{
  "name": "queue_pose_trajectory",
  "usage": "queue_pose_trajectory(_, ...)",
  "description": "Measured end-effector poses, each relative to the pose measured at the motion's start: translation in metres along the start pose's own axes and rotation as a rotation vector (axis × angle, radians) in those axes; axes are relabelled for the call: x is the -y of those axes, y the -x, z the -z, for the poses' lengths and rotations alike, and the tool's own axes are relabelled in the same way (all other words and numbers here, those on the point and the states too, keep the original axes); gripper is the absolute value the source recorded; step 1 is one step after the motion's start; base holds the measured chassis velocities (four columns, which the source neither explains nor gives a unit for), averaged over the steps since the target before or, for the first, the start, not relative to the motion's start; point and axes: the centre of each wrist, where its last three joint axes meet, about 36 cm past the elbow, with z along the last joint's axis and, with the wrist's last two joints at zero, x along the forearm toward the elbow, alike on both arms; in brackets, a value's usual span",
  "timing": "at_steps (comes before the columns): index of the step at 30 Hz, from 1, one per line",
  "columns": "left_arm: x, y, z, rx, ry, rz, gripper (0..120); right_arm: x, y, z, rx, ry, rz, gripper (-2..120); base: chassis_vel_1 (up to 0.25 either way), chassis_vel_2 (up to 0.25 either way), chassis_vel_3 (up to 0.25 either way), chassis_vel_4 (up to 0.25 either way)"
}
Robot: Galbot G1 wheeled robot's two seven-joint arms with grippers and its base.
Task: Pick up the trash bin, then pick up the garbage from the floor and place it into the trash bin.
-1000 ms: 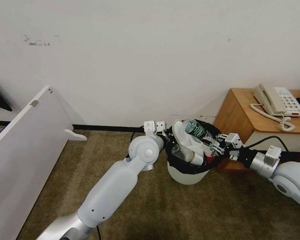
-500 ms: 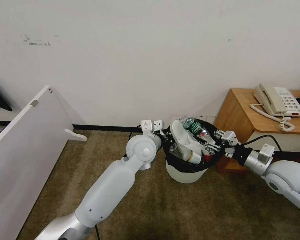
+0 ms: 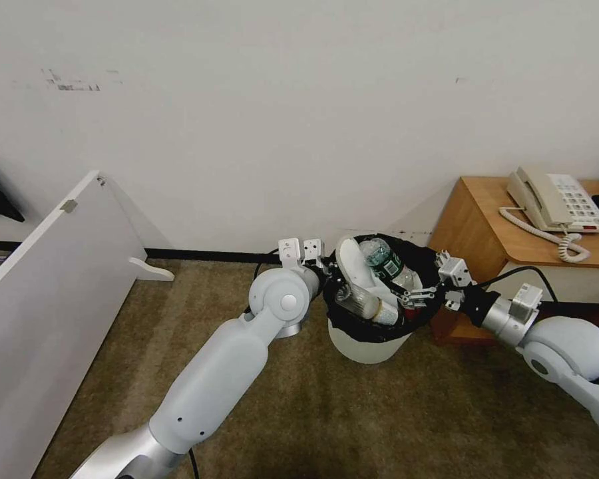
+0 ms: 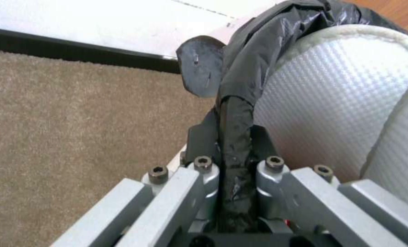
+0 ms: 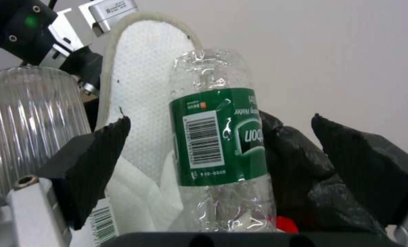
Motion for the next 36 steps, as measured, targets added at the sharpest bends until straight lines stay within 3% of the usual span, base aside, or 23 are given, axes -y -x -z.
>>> queue_pose_trajectory(11,-0.004,0.001,-0.002,-0.002,-0.004,0.011,4,0.002,0.002,0.01,0.025,-0.01,-0.001,100,0.0,0.0,0.0,0.0)
queue_pose_trajectory(21,-0.016,-0.007,0.006,0.026,-0.022,0.028,4,0.003,-0.002,0.055,0.115,-0.039,-0.005,100,0.0,0.0,0.0,0.0)
queue_pose_trajectory(28,-0.032,-0.035,0.017,0.086,-0.023,0.043,4,0.011,-0.012,0.097,0.18,-0.07,-0.052,100,0.0,0.0,0.0,0.0)
queue_pose_trajectory(36,-0.049,-0.059,0.028,0.125,-0.031,0.068,4,0.022,-0.023,0.113,0.2,-0.083,-0.107,100,0.0,0.0,0.0,0.0)
